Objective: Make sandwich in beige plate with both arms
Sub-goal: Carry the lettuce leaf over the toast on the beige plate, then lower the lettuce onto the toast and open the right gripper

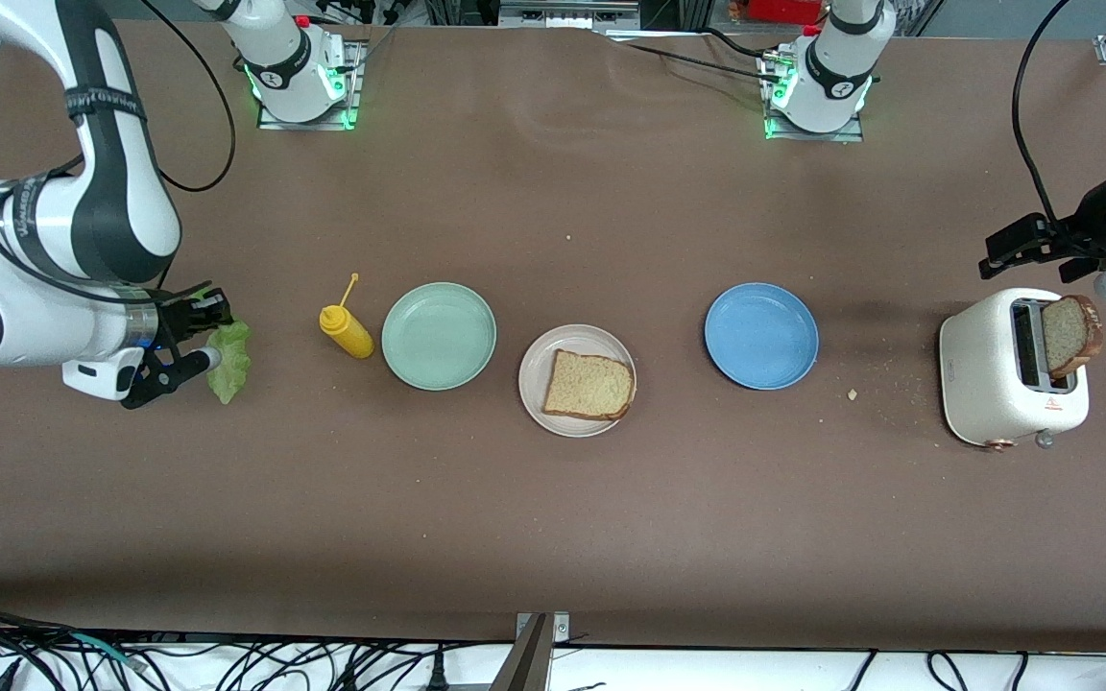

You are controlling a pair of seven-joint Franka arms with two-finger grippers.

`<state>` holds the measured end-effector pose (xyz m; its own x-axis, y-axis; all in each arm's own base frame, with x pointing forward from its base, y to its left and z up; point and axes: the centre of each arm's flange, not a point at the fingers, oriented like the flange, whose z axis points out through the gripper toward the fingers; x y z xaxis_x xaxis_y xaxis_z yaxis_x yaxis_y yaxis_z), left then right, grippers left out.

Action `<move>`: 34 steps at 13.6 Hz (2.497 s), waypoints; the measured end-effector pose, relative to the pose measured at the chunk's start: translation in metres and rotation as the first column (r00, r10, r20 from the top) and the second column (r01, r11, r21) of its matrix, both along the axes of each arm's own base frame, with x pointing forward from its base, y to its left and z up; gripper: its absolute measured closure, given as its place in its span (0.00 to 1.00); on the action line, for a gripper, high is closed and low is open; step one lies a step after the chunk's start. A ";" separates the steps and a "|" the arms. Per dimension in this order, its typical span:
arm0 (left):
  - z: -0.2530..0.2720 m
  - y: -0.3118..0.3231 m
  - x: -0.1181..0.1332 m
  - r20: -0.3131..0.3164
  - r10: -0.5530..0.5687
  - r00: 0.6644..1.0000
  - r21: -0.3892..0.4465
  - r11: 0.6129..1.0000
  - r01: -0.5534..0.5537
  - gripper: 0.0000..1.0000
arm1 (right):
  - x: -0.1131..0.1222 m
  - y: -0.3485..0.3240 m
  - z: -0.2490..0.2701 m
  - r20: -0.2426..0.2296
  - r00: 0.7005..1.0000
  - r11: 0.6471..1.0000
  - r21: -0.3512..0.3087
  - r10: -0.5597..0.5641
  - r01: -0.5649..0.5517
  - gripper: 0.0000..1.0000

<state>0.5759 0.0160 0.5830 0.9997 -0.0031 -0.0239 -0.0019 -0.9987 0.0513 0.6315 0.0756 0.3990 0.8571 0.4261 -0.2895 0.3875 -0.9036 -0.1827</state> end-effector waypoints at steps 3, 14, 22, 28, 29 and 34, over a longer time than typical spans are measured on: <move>0.000 0.000 0.000 0.000 0.000 1.000 0.000 1.000 0.000 0.00 | -0.012 0.099 0.017 -0.002 0.991 0.991 -0.004 -0.137 0.137 0.89; -0.051 0.124 0.013 -0.027 -0.046 0.999 0.062 0.997 0.048 0.00 | -0.060 0.390 -0.084 0.341 0.910 0.956 0.250 -0.236 0.154 0.89; -0.128 0.209 0.026 -0.036 -0.135 0.990 0.063 0.988 0.137 0.00 | -0.101 0.453 -0.154 0.474 0.872 0.966 0.260 -0.122 -0.006 0.84; -0.197 0.228 0.017 -0.006 -0.141 0.990 0.076 0.987 0.141 0.00 | -0.089 0.442 -0.155 0.497 0.859 0.969 0.247 -0.127 0.000 0.24; -0.204 0.233 0.012 -0.008 -0.139 0.990 0.075 0.987 0.139 0.00 | -0.087 0.439 -0.154 0.498 0.857 0.969 0.246 -0.129 0.003 0.15; -0.218 0.237 0.004 -0.029 -0.145 0.989 0.060 0.987 0.147 0.25 | -0.067 0.407 -0.132 0.495 0.857 0.979 0.198 -0.140 0.046 0.00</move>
<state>0.5796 0.2532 0.3651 0.9877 -0.1468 -0.0535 -0.1475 -0.9890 -0.0090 0.5649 0.4823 0.2670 0.9028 0.3394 0.2641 0.3844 -0.9123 -0.1415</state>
